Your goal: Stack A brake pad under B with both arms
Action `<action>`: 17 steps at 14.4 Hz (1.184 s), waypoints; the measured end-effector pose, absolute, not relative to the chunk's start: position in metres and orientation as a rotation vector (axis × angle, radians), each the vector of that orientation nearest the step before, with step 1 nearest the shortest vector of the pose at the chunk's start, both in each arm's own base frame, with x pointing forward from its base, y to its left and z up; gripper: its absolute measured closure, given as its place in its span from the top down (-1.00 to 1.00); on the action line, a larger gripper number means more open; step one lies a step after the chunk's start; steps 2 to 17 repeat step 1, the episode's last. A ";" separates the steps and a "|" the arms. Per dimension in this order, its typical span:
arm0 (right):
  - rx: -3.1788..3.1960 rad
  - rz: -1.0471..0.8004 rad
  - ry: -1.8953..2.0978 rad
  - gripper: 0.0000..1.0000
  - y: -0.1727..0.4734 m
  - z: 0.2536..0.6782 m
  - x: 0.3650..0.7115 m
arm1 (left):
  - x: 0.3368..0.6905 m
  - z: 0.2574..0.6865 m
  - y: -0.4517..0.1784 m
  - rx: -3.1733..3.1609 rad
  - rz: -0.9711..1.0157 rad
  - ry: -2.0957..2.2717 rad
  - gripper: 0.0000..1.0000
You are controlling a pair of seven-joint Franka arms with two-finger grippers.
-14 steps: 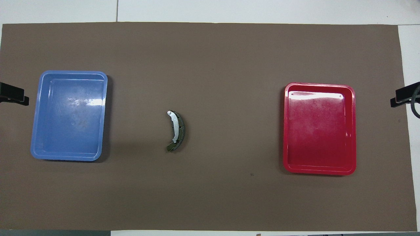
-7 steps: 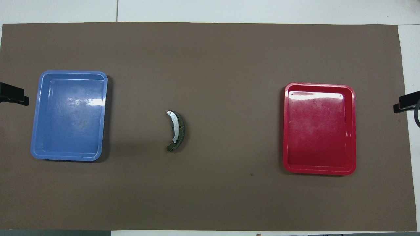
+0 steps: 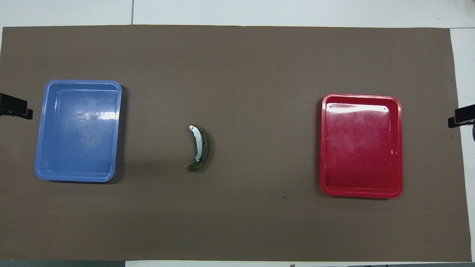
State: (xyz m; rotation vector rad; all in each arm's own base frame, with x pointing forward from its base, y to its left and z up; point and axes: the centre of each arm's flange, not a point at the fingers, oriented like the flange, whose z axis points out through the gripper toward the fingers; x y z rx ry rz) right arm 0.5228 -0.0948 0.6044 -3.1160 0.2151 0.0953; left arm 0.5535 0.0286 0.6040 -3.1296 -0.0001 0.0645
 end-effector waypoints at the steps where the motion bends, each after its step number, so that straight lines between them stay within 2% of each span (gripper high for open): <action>1: -3.117 0.092 0.214 1.00 -0.094 0.605 0.523 | 0.553 0.604 0.029 -3.130 0.065 0.000 1.00; 17: -3.117 0.092 0.214 1.00 -0.094 0.605 0.523 | 0.553 0.604 0.029 -3.130 0.065 0.000 1.00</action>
